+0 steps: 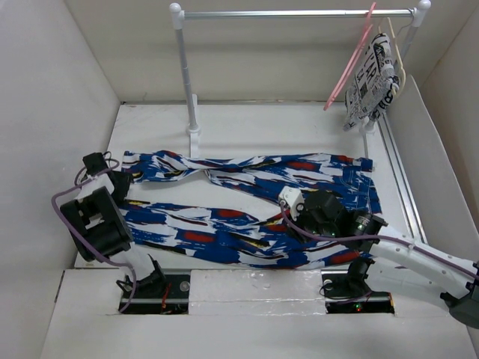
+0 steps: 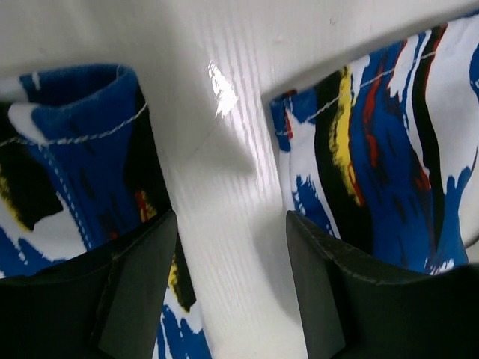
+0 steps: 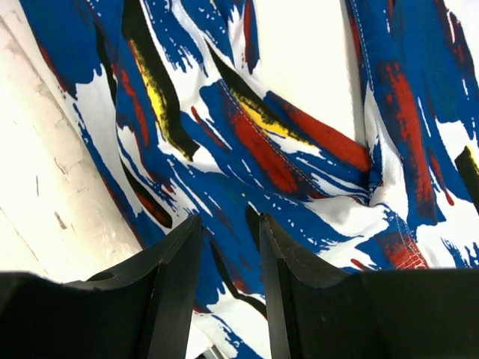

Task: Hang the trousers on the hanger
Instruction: Flatten out the trousers at the center of the board.

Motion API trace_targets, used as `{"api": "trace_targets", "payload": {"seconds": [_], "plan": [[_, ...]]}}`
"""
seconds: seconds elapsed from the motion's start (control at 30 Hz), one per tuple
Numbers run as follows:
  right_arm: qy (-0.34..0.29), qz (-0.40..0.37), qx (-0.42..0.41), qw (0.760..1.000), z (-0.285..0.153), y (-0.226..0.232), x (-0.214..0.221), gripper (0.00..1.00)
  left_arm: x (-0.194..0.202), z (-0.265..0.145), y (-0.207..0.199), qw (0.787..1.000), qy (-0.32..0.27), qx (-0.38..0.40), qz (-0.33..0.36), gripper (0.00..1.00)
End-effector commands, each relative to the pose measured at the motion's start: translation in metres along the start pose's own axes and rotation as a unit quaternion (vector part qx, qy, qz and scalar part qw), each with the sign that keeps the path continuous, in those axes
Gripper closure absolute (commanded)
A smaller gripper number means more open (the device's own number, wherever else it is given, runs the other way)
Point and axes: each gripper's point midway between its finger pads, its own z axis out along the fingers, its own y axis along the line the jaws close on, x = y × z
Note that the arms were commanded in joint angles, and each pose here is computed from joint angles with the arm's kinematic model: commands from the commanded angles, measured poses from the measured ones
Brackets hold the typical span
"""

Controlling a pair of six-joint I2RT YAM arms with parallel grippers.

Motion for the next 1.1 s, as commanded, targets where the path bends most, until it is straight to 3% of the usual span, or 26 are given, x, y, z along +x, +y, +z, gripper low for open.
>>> {"api": "trace_targets", "payload": {"seconds": [0.0, 0.37, 0.47, 0.53, 0.63, 0.67, 0.73, 0.83, 1.07], "plan": [[-0.012, -0.003, -0.013, 1.0, -0.004, 0.004, -0.004, 0.58, -0.025, 0.002, -0.018, 0.999, -0.034, 0.011, 0.015, 0.44], [-0.011, -0.003, -0.004, 1.0, -0.002, 0.0, -0.011, 0.57, -0.044, 0.03, -0.026, 0.995, -0.066, -0.048, 0.063, 0.48], [-0.007, -0.008, 0.007, 1.0, 0.0, -0.006, -0.016, 0.57, -0.04, 0.04, -0.02, 0.993, -0.061, -0.075, 0.074, 0.61], [-0.013, -0.012, 0.006, 1.0, 0.001, -0.006, -0.019, 0.58, -0.038, 0.042, -0.016, 0.992, -0.057, -0.079, 0.075, 0.61], [-0.018, -0.015, 0.005, 1.0, 0.005, -0.01, -0.025, 0.57, -0.034, 0.047, -0.009, 0.992, -0.054, -0.085, 0.074, 0.81], [-0.016, -0.021, 0.004, 1.0, 0.007, -0.01, -0.025, 0.57, -0.033, 0.047, -0.009, 0.992, -0.053, -0.086, 0.075, 0.99], [-0.017, -0.025, 0.005, 1.0, 0.007, -0.013, -0.028, 0.57, -0.04, 0.042, -0.016, 0.992, -0.06, -0.083, 0.079, 1.0], [-0.021, -0.033, 0.009, 0.999, 0.005, -0.019, -0.032, 0.57, -0.061, 0.019, -0.037, 0.989, -0.091, -0.063, 0.093, 1.0], [-0.039, -0.04, 0.014, 0.998, 0.005, -0.041, -0.037, 0.57, -0.101, -0.088, -0.127, 0.976, -0.157, 0.094, 0.114, 1.0]]}}
